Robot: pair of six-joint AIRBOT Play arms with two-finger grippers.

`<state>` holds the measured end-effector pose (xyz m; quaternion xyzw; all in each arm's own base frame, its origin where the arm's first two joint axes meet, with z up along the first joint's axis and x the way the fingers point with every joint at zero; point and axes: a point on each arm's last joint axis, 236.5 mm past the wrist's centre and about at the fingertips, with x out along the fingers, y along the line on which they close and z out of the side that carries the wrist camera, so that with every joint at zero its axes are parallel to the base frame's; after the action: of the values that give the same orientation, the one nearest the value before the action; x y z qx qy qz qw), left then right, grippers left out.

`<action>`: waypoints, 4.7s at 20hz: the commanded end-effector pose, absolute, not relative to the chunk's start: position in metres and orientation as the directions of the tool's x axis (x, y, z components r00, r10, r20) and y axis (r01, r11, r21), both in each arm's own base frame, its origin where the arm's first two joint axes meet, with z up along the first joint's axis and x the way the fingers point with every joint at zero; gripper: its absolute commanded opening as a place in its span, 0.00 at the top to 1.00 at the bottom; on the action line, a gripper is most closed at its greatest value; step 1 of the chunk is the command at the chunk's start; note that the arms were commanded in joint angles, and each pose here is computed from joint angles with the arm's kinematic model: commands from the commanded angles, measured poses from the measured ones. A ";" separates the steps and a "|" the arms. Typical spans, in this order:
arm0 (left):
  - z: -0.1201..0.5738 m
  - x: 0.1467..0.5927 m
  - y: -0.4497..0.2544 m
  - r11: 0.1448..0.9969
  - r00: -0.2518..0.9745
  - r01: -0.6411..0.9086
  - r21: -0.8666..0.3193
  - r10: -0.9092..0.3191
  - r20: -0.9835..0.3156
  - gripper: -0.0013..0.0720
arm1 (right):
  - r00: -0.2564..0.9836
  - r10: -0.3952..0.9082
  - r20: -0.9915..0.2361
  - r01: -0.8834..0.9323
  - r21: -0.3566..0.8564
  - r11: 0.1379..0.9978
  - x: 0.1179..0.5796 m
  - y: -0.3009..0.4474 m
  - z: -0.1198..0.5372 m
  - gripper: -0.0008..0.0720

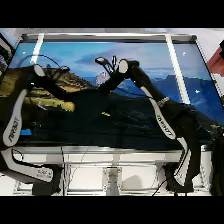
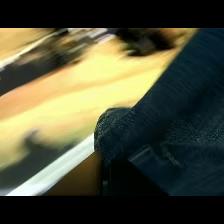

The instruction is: Fold the clothes and pants, and hang the long-sleeved shirts on hangers.

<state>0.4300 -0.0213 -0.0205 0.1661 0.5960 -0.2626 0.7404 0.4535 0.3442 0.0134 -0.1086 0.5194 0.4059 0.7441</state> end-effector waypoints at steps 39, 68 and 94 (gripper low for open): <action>0.074 0.415 0.111 0.960 0.299 0.270 0.074 -0.010 -0.954 0.95 | 0.029 0.337 -0.941 0.444 0.314 0.839 0.402 -0.117 -0.092 0.35; 0.035 0.476 0.164 0.992 0.436 -0.126 0.017 0.071 -0.897 0.95 | -0.023 0.255 -0.967 0.327 0.234 0.916 0.424 -0.115 -0.080 0.33; -0.029 0.444 0.144 0.998 0.199 -0.036 -0.041 -0.033 -0.979 0.95 | 0.324 0.267 -0.908 0.316 0.370 0.874 0.517 -0.067 -0.084 0.96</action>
<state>0.4456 0.1442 -0.0255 -0.0270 0.6275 0.0042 0.7781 0.4935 -0.0635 -0.0897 0.2328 0.6232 -0.0041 0.7466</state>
